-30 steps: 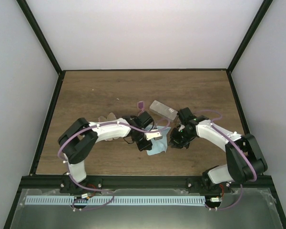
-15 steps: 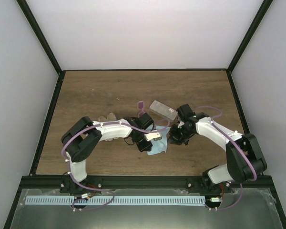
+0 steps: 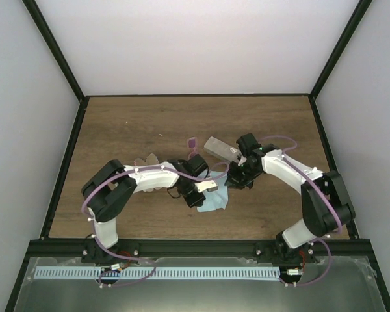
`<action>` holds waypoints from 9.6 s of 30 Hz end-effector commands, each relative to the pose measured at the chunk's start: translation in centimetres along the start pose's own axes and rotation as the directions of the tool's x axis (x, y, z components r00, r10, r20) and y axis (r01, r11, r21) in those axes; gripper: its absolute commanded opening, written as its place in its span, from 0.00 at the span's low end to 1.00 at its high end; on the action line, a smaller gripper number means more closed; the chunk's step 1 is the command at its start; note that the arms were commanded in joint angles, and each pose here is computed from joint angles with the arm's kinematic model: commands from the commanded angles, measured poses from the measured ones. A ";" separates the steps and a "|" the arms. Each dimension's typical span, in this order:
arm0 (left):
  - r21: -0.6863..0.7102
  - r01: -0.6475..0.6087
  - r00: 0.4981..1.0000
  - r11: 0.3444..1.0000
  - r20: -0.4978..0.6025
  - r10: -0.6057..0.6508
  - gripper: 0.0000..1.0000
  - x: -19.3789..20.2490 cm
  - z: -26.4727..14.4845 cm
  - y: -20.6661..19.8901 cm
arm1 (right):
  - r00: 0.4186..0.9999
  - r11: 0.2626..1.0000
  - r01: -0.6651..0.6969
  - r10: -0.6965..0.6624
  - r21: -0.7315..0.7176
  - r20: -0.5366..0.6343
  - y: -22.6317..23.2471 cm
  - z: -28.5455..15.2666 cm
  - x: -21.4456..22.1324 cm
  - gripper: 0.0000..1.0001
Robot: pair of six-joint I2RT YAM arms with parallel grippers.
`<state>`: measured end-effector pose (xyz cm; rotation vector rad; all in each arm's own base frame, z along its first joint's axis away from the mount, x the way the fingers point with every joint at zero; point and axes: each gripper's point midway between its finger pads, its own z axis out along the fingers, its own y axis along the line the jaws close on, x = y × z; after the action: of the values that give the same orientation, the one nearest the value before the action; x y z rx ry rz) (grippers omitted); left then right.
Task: Organize the sunglasses
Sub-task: Place the glasses cleaning cloth at the center of the board, then fold the glasses cleaning cloth at the center of the board.
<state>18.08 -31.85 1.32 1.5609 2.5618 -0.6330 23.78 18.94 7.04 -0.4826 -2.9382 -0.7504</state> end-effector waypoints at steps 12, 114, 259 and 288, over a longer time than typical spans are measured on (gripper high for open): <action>-0.027 0.271 0.914 0.962 -0.306 -0.266 0.04 8.0 1.1 -0.8 | 0.991 0.992 0.123 -0.125 0.034 0.051 0.1 -1.9 -1.1 0.15; -0.183 0.780 0.623 0.599 0.318 -0.715 0.70 -0.2 -5.1 5.2 | 0.865 0.821 0.501 -0.484 0.274 -0.131 -3.5 2.8 4.7 0.01; -0.139 0.816 0.577 0.561 0.215 -0.788 0.50 -3.7 0.1 5.7 | 0.885 0.842 0.432 -0.464 0.322 0.027 -3.0 3.9 -3.0 0.29; -0.238 0.816 0.576 0.526 0.258 -0.776 0.53 -2.0 -2.1 6.4 | 0.888 0.843 0.433 -0.460 0.319 0.011 -3.6 4.7 -2.3 0.01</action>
<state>25.49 -31.54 2.05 0.1415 2.9587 -0.3363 25.56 17.56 1.67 0.2088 -3.2224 -0.2889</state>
